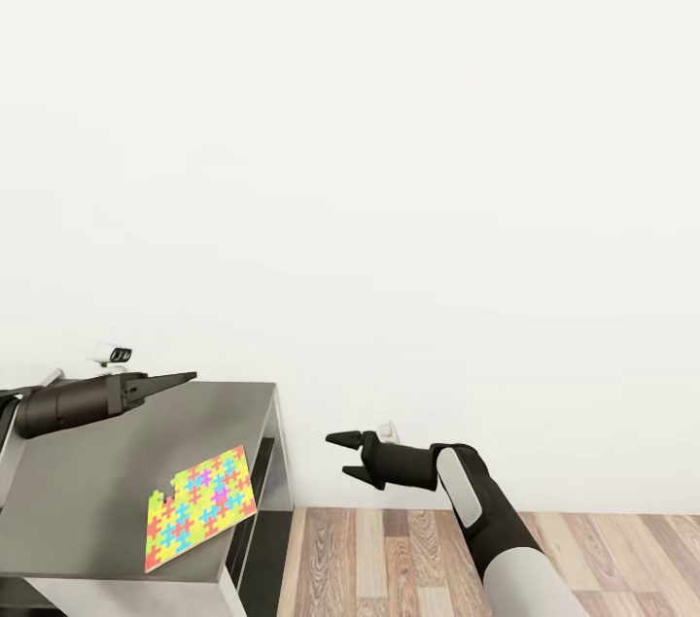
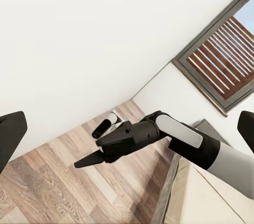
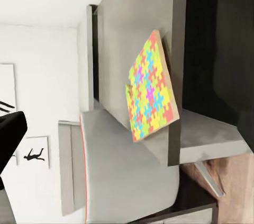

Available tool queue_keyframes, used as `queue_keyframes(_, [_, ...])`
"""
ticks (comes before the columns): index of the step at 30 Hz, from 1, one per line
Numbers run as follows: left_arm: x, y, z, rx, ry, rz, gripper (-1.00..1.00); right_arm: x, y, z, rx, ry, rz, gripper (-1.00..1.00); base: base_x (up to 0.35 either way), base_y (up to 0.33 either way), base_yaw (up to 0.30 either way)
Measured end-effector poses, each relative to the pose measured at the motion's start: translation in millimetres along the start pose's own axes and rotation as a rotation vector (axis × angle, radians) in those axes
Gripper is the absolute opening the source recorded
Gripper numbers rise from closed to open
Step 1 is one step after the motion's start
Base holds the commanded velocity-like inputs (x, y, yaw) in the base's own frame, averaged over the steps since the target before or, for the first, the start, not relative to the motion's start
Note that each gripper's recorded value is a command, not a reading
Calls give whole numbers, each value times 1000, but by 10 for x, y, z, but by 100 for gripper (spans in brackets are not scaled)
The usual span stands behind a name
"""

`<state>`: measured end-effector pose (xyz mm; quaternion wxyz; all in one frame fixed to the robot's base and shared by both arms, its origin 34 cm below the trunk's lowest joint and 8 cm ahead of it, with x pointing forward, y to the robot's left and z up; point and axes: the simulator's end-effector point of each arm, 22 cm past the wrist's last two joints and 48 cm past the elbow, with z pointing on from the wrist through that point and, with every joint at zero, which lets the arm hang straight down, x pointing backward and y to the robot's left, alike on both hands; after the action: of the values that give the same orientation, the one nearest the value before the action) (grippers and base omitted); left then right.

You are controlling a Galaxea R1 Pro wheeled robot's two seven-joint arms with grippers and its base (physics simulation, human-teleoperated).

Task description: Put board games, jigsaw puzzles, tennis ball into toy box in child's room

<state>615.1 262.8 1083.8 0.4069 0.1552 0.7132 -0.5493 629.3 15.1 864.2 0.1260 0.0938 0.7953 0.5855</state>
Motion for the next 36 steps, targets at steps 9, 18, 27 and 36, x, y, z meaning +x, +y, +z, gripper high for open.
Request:
queue_keyframes(9, [4,-56,46,11,4,13,100,28,-2,0,2,14,9,100,0,144,0])
queue_keyframes(18, [62,-198,222,54,24,30,100,52,-27,11,14,23,6,100,0,23,0])
queue_keyframes(27, [333,-421,666,153,97,7,100,159,-108,96,72,61,-31,100,-71,105,0])
queue_keyframes(36, [392,-571,881,213,92,-3,100,169,-104,101,76,67,-33,100,-50,160,0])
